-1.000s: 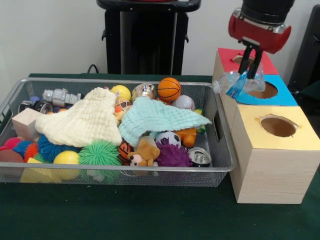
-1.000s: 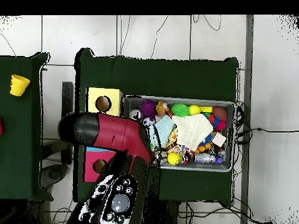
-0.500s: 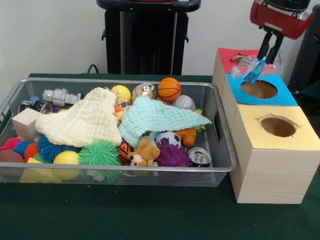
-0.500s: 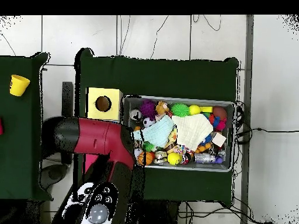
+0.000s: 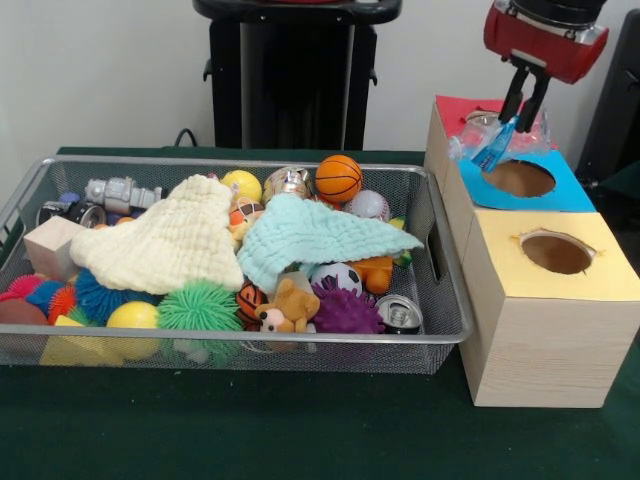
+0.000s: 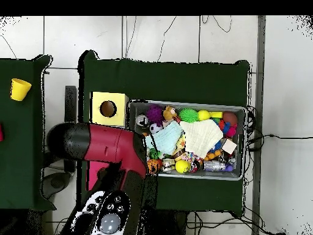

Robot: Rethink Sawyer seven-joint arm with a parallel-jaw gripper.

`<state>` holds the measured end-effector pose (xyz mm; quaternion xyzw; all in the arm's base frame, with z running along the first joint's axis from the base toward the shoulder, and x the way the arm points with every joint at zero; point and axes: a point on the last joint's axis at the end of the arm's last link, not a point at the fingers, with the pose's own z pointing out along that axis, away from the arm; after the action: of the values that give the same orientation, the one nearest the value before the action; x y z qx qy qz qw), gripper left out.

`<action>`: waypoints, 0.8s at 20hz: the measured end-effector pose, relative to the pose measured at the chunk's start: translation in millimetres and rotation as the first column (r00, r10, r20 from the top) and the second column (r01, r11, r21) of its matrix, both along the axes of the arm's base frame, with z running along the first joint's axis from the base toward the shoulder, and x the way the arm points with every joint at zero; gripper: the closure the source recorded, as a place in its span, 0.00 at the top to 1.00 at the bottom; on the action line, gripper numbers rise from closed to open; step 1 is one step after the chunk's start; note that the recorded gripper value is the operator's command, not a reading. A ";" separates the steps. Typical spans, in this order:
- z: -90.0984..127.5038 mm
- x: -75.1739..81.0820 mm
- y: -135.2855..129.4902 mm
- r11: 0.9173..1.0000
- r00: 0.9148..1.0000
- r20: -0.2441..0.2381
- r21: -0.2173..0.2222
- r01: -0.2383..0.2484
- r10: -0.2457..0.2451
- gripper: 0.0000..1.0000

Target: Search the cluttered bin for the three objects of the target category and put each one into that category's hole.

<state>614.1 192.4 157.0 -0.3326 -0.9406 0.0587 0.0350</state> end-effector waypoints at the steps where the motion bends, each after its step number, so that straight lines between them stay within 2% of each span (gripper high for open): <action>1: -0.5 0.7 -0.8 1.000 1.000 0.004 -0.001 0.001 -0.001 0.00; 4: -6.5 3.6 -3.1 1.000 1.000 0.025 -0.009 -0.001 0.001 0.00; 9: -18.4 3.7 -5.0 1.000 1.000 0.031 -0.025 -0.005 0.006 0.00; 13: -34.6 2.7 -7.6 0.998 1.000 0.020 -0.057 -0.014 0.016 0.00; 16: -35.2 7.2 -7.8 0.996 0.999 0.031 -0.090 -0.028 0.031 0.00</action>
<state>621.3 184.6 121.8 -0.3210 -0.9422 0.0960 0.0040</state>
